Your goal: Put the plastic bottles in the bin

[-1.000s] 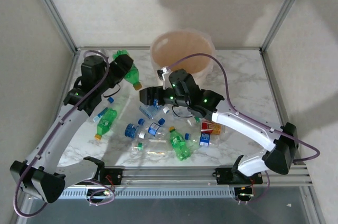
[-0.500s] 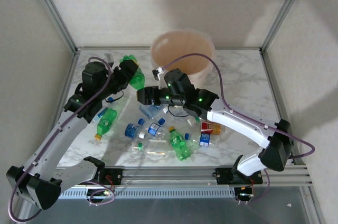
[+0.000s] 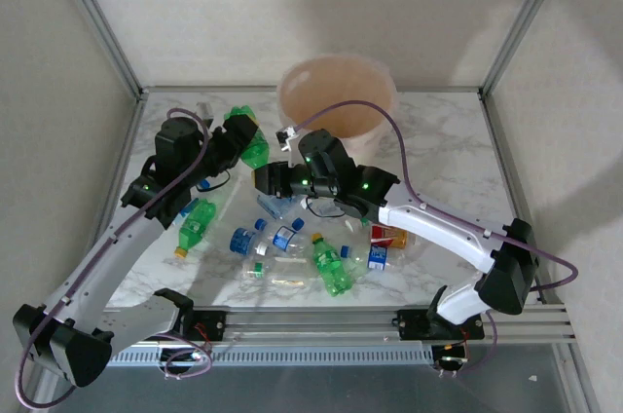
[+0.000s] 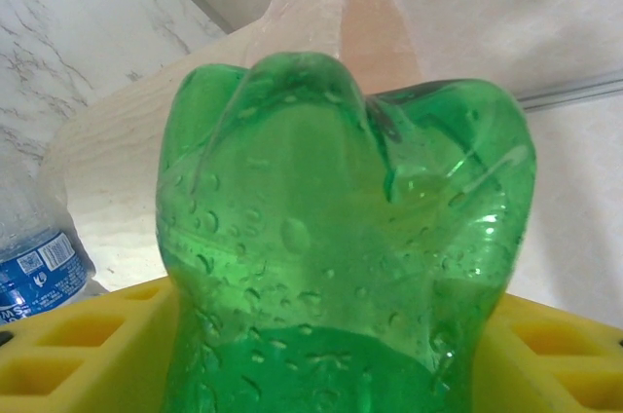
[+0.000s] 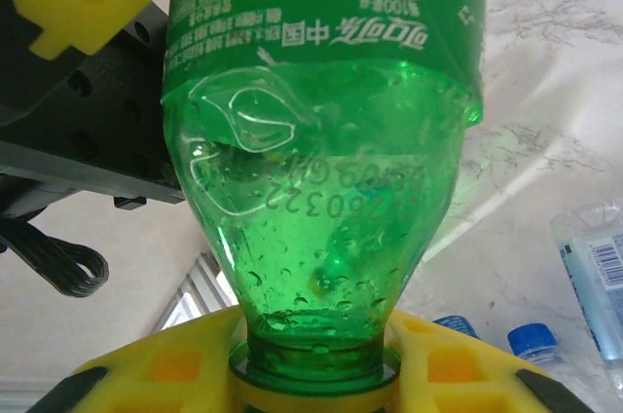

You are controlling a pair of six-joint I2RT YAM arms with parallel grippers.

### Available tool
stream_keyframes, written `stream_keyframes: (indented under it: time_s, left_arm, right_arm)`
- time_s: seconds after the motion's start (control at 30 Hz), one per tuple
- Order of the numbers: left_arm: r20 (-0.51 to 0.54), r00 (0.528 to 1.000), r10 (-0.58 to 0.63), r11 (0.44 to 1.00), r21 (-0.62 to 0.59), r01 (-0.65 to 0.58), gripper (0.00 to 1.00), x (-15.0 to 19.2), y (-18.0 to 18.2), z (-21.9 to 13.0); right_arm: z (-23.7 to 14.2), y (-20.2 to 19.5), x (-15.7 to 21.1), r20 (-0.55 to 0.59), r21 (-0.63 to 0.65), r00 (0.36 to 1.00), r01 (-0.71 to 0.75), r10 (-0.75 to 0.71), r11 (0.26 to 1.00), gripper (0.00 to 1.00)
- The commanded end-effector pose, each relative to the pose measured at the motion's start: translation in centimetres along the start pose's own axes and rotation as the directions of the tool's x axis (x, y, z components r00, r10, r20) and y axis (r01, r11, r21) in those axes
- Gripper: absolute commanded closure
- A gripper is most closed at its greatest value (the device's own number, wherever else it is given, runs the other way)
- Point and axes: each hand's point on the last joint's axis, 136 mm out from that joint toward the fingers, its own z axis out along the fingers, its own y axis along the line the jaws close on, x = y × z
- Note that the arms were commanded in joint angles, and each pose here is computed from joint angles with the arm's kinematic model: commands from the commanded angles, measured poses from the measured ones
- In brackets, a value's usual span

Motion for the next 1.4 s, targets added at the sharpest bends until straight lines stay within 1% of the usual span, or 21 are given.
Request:
stream_keyframes:
  time_s: [0.0, 0.1, 0.23, 0.27, 0.37, 0.43, 0.47, 0.57, 0.67, 0.83, 0.93, 1.13, 1.27, 1.37]
  left_arm:
    - [-0.001, 1.0, 0.023, 0.999, 0.029, -0.023, 0.33, 0.0, -1.1, -0.1]
    - [0.023, 0.998, 0.054, 0.998, 0.026, -0.055, 0.22, -0.7, -1.7, -0.3]
    - [0.074, 0.991, 0.107, 0.994, -0.012, -0.107, 0.02, -2.0, -2.1, -1.0]
    - [0.097, 0.988, 0.119, 0.993, -0.024, -0.117, 0.0, -2.5, -2.2, -1.4]
    - [0.173, 0.972, 0.158, 0.987, -0.069, -0.148, 0.01, -4.1, -2.6, -3.0]
    - [0.249, 0.948, 0.2, 0.977, -0.124, -0.174, 0.0, -5.7, -2.7, -4.6]
    - [0.288, 0.931, 0.223, 0.969, -0.172, -0.179, 0.0, -6.6, -2.2, -5.6]
    - [0.358, 0.894, 0.27, 0.948, -0.263, -0.181, 0.0, -8.2, -1.1, -7.8]
    - [0.375, 0.878, 0.298, 0.922, -0.353, -0.162, 0.0, -8.7, 1.3, -9.0]
    - [0.364, 0.88, 0.307, 0.86, -0.502, -0.092, 0.01, -8.2, 7.6, -9.9]
    - [0.362, 0.889, 0.282, 0.832, -0.554, -0.039, 0.01, -7.4, 11.5, -10.3]
    - [0.362, 0.908, 0.212, 0.787, -0.613, 0.06, 0.0, -5.9, 17.7, -11.1]
    - [0.372, 0.914, 0.165, 0.758, -0.64, 0.124, 0.01, -5.6, 20.6, -11.6]
    - [0.393, 0.911, 0.128, 0.741, -0.648, 0.176, 0.0, -5.4, 22.5, -12.0]
  right_arm:
    - [-0.5, 1.9, -1.2, 0.039, -0.034, 0.999, 0.023, -0.022, 0.999, 0.75]
    - [-0.8, 1.8, -1.5, 0.047, -0.026, 0.999, 0.024, -0.023, 0.999, 0.77]
    - [-1.2, 1.9, -2.0, 0.051, -0.006, 0.998, 0.029, -0.029, 1.0, 0.79]
    - [-1.3, 1.9, -2.1, 0.053, 0.006, 0.998, 0.033, -0.033, 0.999, 0.8]
    - [-2.1, 1.5, -3.2, 0.076, 0.069, 0.996, 0.045, -0.051, 0.997, 0.8]
    - [-2.9, 1.3, -4.3, 0.1, 0.122, 0.993, 0.053, -0.065, 0.991, 0.8]
    - [-3.5, 1.1, -4.9, 0.113, 0.15, 0.991, 0.057, -0.074, 0.987, 0.8]
    - [-5.0, 0.8, -7.0, 0.153, 0.221, 0.983, 0.068, -0.103, 0.973, 0.8]
    - [-6.7, -0.5, -9.2, 0.189, 0.281, 0.977, 0.045, -0.101, 0.959, 0.8]
    - [-9.6, -3.1, -12.6, 0.26, 0.336, 0.962, -0.004, -0.089, 0.942, 0.78]
    - [-10.3, -5.6, -13.7, 0.269, 0.364, 0.961, -0.041, -0.063, 0.931, 0.78]
    - [-11.0, -10.1, -14.6, 0.268, 0.42, 0.963, -0.085, -0.034, 0.904, 0.77]
    - [-10.9, -12.1, -15.2, 0.259, 0.442, 0.965, -0.089, -0.032, 0.893, 0.77]
    - [-10.1, -13.3, -15.0, 0.23, 0.462, 0.973, -0.083, -0.029, 0.883, 0.76]
